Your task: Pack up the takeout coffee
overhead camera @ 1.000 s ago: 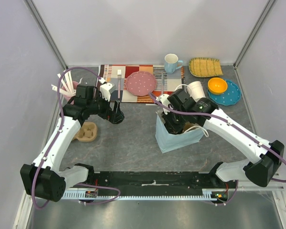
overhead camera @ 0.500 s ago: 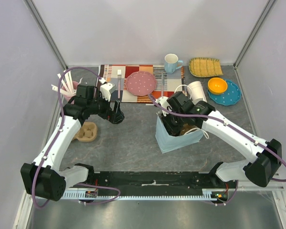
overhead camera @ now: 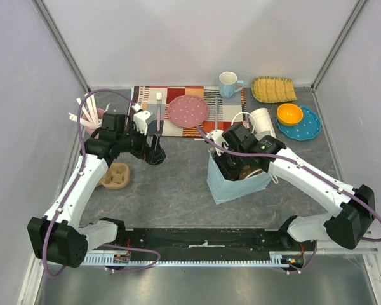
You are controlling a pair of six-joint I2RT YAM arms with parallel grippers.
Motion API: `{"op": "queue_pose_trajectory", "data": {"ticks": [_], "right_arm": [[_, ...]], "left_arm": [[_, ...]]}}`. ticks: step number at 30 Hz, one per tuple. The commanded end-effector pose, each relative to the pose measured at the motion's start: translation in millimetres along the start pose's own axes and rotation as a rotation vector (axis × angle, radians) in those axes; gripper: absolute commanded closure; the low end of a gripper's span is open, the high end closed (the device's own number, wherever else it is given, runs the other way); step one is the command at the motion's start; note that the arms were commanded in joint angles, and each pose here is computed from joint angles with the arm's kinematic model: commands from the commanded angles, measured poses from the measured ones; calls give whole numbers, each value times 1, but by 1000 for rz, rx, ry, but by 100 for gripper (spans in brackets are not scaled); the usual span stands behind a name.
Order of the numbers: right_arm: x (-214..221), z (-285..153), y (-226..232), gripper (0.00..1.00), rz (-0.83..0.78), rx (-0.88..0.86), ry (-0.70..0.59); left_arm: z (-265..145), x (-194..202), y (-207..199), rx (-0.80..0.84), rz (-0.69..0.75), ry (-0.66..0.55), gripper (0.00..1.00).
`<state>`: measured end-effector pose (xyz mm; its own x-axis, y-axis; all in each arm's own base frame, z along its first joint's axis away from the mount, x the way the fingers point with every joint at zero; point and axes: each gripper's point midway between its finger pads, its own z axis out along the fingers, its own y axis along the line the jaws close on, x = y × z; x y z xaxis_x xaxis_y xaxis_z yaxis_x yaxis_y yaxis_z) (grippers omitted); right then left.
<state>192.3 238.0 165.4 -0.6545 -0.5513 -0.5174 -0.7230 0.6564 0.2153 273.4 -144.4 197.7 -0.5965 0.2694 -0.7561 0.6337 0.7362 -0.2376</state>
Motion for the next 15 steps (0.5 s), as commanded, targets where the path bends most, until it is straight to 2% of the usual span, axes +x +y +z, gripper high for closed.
{"op": "queue_pose_trajectory", "data": {"ticks": [1,6,9,15], "right_arm": [[-2,-8,2,91,6,-2,-10],[-2,-13,0,66,6,15,-7],[-4,-16,1,60,5,15,-5],[-12,-25,2,58,4,26,-15]], "left_arm": [[-3,-8,1,-11,47,-18,0],[-2,-8,3,-16,50,-17,0],[-2,-8,2,-12,49,-16,0],[-2,-7,3,-13,48,-14,0]]}}
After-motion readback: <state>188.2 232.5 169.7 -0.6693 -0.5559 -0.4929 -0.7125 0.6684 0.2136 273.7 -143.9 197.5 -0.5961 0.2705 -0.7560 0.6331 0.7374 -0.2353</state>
